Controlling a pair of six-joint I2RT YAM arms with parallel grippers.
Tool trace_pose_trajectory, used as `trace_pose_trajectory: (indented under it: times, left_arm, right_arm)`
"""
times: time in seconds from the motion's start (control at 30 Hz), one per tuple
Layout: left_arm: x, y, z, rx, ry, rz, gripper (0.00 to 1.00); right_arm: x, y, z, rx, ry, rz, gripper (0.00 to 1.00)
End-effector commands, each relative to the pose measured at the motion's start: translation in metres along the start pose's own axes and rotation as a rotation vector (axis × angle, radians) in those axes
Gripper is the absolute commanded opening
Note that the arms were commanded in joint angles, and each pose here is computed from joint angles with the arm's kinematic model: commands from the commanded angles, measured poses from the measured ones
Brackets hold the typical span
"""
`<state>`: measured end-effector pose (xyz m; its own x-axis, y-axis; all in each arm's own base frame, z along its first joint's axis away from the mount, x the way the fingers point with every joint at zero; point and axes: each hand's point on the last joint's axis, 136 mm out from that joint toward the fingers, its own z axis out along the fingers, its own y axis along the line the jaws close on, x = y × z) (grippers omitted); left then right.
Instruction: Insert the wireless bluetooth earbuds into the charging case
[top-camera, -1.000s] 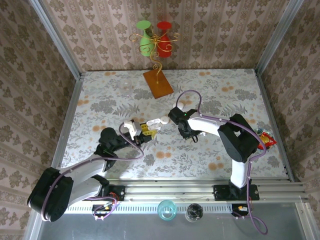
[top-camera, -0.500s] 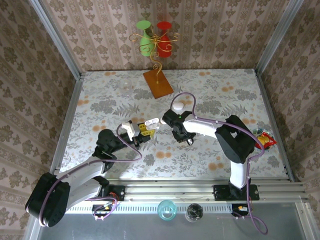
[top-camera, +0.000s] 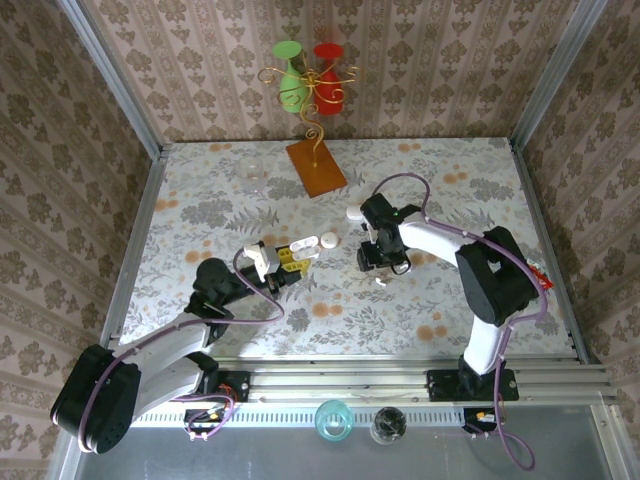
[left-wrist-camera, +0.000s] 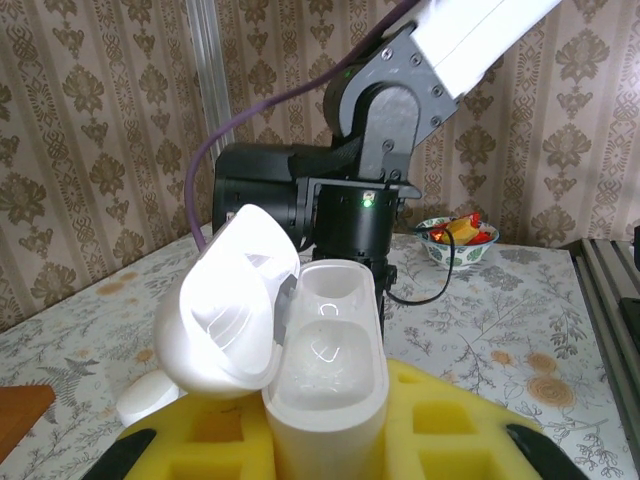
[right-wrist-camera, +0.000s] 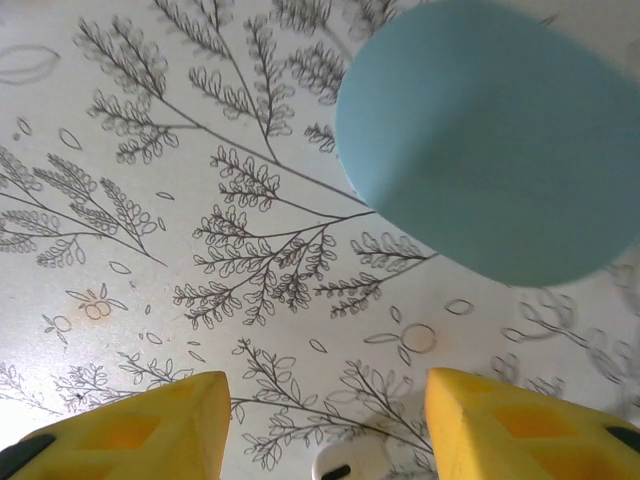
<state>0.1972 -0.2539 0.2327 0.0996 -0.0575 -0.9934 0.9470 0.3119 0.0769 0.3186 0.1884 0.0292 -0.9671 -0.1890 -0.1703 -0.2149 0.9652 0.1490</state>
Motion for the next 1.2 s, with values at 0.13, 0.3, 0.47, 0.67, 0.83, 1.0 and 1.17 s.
trace_pose_trajectory:
  times: [0.13, 0.3, 0.47, 0.67, 0.83, 1.0, 1.17]
  left_arm:
    - [-0.002, -0.002, -0.001, 0.013, -0.011, 0.007, 0.05]
    - [0.002, 0.001, -0.001, 0.002, 0.000, 0.020, 0.05]
    - [0.003, 0.003, 0.002, 0.002, -0.002, 0.017, 0.05]
    - [0.004, 0.004, 0.005, 0.014, 0.000, 0.011, 0.05]
    - [0.003, 0.004, 0.006, 0.021, -0.002, 0.010, 0.05]
    - [0.003, 0.004, 0.007, 0.022, 0.000, 0.006, 0.05]
    - [0.004, 0.004, 0.008, 0.025, 0.001, 0.002, 0.05]
  right_arm:
    - [0.019, 0.019, 0.016, -0.150, 0.101, -0.028, 0.53]
    - [0.037, 0.019, 0.012, -0.175, 0.124, -0.011, 0.51]
    - [0.050, 0.017, 0.007, -0.178, 0.135, 0.006, 0.50]
    - [0.059, 0.014, 0.005, -0.175, 0.133, 0.017, 0.49]
    - [0.068, 0.011, 0.004, -0.167, 0.147, 0.032, 0.47]
    - [0.075, 0.010, 0.000, -0.173, 0.143, 0.038, 0.47]
    - [0.080, 0.012, -0.001, -0.195, 0.142, 0.046, 0.43]
